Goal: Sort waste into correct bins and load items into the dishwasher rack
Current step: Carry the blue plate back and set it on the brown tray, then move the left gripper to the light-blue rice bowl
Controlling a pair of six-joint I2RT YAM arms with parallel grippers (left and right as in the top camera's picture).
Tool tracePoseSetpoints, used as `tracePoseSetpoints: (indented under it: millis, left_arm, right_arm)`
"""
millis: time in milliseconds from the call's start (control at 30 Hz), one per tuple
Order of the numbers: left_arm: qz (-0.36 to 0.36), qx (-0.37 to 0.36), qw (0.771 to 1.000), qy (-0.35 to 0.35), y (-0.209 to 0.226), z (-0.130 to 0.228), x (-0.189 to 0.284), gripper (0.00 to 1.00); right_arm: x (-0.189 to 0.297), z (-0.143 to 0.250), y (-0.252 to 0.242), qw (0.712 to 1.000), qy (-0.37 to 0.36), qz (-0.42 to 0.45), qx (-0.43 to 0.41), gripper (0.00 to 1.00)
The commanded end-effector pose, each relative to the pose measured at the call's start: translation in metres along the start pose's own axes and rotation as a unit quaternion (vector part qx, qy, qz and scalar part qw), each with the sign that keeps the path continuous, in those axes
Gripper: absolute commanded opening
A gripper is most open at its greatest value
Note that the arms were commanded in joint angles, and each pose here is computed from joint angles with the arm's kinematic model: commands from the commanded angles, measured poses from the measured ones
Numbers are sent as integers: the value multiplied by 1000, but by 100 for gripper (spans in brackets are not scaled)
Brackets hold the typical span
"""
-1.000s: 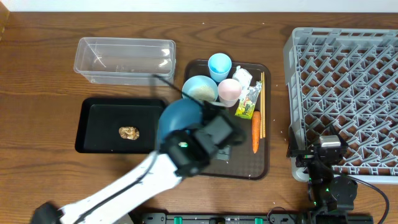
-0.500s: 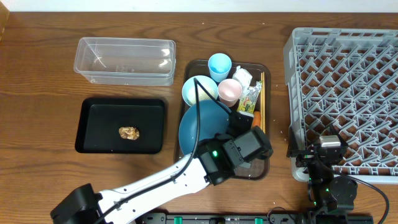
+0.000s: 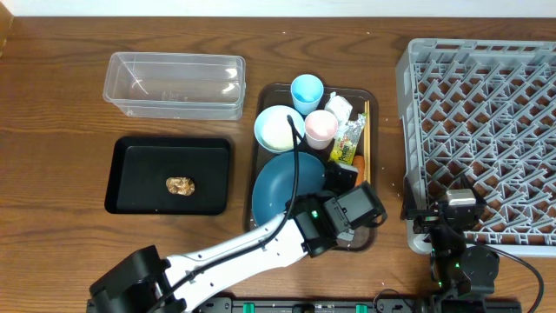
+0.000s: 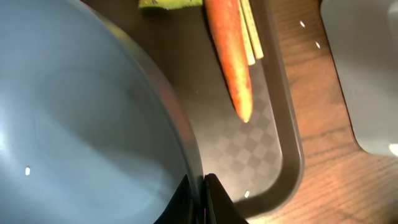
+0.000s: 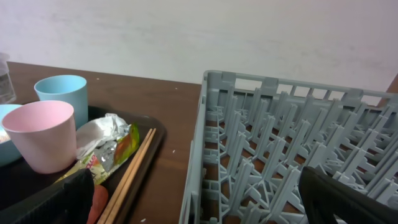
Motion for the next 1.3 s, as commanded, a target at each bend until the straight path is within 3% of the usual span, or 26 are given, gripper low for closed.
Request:
tracePoseSetpoints:
  millis: [0, 300, 500, 767, 967, 1267]
  left_arm:
    - [10, 0, 1000, -3, -6, 1, 5, 6]
    - [-9, -8, 1000, 9, -2, 7, 1, 7]
    - [-14, -10, 1000, 10, -1, 7, 1, 28]
    - [-13, -19, 1000, 9, -1, 5, 7, 39]
    - [-17, -5, 1000, -5, 11, -21, 24, 45]
    - [-43, 39, 997, -51, 54, -94, 35, 50]
  right_arm:
    - [0, 2, -1, 1000, 2, 7, -5, 99]
    - [0, 2, -1, 1000, 2, 7, -5, 99]
    - [0, 2, -1, 1000, 2, 7, -5, 99]
    - [0, 2, -1, 1000, 2, 7, -5, 99]
    - [0, 2, -1, 1000, 2, 7, -5, 99]
    - [0, 2, -1, 1000, 2, 7, -5, 99]
Point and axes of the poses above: each gripper's point midway between its finger pads, its own x axis back along the fingers, its own y axis along the line the jaws close on, z = x × y, the point moved 9 cm from there along x, back along the fingers, and after that the axes turned 15 degrees about x, right-handed, at the moved point
